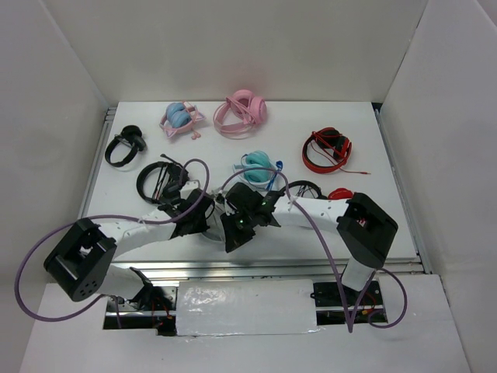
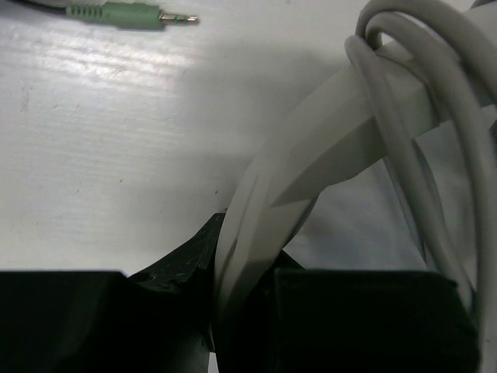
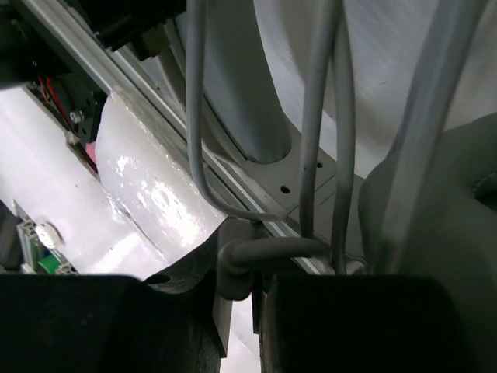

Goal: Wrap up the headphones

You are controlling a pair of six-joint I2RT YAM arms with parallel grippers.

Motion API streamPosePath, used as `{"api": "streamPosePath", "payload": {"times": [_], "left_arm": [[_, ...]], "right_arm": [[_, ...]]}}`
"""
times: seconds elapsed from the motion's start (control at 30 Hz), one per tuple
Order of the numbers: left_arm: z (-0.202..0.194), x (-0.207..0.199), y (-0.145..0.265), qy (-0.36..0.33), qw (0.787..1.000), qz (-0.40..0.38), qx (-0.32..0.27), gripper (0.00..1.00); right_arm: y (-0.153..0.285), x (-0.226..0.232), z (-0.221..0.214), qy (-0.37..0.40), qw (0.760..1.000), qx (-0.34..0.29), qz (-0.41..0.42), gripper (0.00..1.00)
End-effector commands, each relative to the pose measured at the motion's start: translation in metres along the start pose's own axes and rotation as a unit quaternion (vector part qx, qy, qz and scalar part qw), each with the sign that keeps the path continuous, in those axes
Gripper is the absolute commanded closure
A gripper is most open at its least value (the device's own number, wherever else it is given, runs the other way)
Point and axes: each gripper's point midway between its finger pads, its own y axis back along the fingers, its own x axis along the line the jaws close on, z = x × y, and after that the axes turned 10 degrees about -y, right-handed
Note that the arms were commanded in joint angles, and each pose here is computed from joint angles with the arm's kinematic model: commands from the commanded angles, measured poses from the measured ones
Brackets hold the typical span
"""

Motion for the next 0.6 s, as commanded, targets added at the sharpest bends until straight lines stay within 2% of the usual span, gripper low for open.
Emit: {"api": "streamPosePath", "payload": {"times": [0.0,0.17,0.2,0.23,0.33,0.57], "left_arm": [[-0.009,-0.01,-0.003,-0.032,0.999,-0.023,0.035,1.0],[-0.013,-0.009,-0.005,-0.033,0.998,-0.02,0.051,1.0],[-0.013,-0.008,-0.005,-0.033,0.998,-0.018,0.051,0.97],[-0.012,-0.008,-0.004,-0.033,0.998,-0.016,0.052,0.88],[-0.011,-0.007,0.0,-0.035,0.998,-0.016,0.056,0.7],[-0.003,-0.003,0.018,-0.03,0.999,-0.015,0.042,0.43]], "right_arm": [[0.009,0.025,0.046,-0.012,0.998,-0.057,0.034,0.82],[0.007,0.013,0.049,-0.022,0.998,-0.061,-0.001,0.72],[0.006,0.011,0.049,-0.026,0.998,-0.062,-0.005,0.7],[0.006,0.008,0.049,-0.028,0.997,-0.065,-0.013,0.67],[0.007,0.006,0.047,-0.031,0.997,-0.067,-0.014,0.55],[0.017,0.011,0.049,-0.024,0.996,-0.091,-0.004,0.53]]}}
